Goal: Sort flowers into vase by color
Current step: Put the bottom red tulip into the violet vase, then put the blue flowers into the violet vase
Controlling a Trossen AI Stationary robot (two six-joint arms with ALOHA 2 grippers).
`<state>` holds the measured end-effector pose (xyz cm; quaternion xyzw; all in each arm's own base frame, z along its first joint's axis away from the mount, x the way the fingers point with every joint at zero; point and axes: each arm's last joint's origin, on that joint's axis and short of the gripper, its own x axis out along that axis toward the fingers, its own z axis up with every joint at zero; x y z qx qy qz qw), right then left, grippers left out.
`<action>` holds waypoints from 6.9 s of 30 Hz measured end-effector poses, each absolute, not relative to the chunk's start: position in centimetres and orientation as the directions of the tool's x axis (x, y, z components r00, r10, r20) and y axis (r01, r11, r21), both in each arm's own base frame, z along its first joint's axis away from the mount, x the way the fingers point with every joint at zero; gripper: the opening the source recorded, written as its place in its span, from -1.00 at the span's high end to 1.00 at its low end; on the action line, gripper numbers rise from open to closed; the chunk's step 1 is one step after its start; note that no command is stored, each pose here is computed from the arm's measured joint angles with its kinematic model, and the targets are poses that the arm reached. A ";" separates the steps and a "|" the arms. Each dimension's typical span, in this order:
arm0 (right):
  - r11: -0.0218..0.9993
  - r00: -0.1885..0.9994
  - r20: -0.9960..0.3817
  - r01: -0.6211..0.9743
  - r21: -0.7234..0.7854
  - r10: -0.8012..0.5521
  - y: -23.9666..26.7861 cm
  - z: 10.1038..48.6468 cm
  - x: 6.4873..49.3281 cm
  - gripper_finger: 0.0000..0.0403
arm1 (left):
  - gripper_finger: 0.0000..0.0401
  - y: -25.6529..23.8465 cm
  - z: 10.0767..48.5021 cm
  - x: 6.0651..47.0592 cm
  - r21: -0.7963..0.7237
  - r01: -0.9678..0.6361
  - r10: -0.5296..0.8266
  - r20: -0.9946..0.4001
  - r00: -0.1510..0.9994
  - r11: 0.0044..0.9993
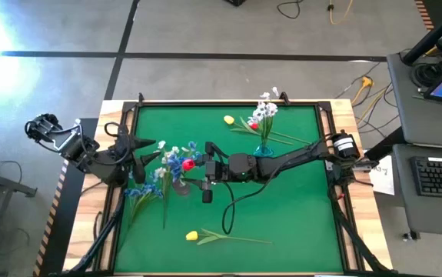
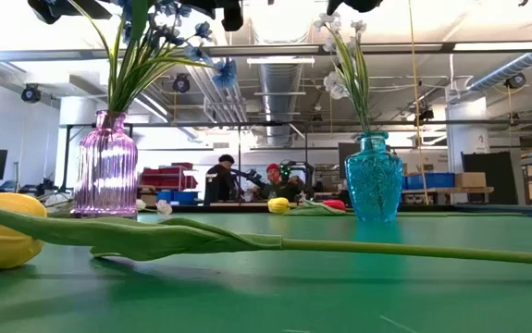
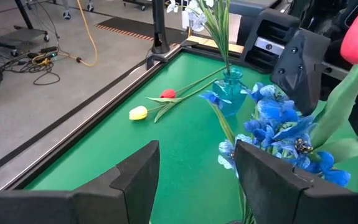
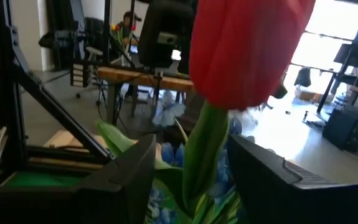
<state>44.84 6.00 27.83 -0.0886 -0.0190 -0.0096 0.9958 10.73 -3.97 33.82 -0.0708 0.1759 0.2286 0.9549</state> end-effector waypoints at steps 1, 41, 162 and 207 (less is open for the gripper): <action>0.984 0.999 0.031 0.021 -0.177 -0.016 6.0 27.9 44.8 -0.01 | 0.02 -4.0 33.8 10.7 -0.055 -0.462 0.412 -0.368 0.834 0.885; 0.993 0.975 -0.220 -0.008 -0.118 -0.018 5.5 31.2 40.9 -0.09 | -0.37 -9.4 33.2 19.5 0.124 -0.363 0.383 -0.241 0.892 0.923; 0.998 0.915 -0.404 -0.003 -0.058 -0.021 5.4 31.2 38.5 -0.09 | -0.36 -9.2 40.3 14.8 -0.139 -0.525 0.182 -0.838 0.514 0.839; 0.999 0.808 -0.589 -0.047 -0.028 0.021 7.4 30.6 35.8 -0.09 | -0.37 -13.3 17.9 12.6 0.077 -0.934 0.099 -0.994 -0.045 0.350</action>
